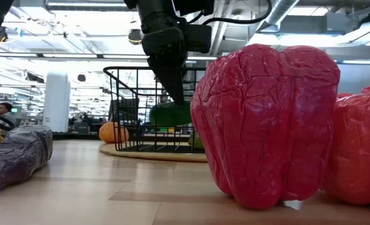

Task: Build produce basket
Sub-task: Put the green watermelon into the wire basket

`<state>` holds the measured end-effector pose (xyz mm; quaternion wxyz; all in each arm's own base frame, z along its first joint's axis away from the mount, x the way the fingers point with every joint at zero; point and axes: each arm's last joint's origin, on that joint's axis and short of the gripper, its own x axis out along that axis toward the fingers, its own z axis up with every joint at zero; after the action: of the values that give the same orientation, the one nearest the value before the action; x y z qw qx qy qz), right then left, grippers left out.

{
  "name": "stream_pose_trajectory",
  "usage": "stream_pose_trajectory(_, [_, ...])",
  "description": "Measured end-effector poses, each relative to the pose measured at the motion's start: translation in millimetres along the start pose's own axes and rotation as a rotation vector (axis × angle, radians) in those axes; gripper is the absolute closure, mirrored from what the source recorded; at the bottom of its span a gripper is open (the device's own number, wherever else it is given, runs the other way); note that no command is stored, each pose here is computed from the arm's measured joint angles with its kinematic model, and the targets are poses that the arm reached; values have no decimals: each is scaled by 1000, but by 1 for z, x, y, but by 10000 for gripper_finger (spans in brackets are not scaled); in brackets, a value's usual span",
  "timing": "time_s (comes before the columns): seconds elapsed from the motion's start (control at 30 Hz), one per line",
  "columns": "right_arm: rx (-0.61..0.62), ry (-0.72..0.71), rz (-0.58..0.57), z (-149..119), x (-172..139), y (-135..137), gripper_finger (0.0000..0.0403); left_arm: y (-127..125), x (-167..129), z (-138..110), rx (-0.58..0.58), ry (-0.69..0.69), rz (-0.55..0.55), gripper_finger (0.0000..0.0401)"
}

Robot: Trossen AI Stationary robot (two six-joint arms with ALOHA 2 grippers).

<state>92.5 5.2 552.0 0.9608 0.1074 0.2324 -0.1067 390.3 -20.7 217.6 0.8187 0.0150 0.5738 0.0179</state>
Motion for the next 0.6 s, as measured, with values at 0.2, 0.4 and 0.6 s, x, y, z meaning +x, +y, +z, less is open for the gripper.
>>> stream_pose_trajectory(0.2, [-4, 6, 18, 0, 0, 1, 395, -4, -1, -3, 7, 30, 40, 116])
stream_pose_trajectory(0.4, [-25, 6, 18, 0, 0, 1, 395, -8, -1, -3, -3, 31, -58, 108])
stream_pose_trajectory(0.6, [-29, 6, 18, 0, 0, 1, 395, -8, -1, -3, 14, 35, -63, 108])
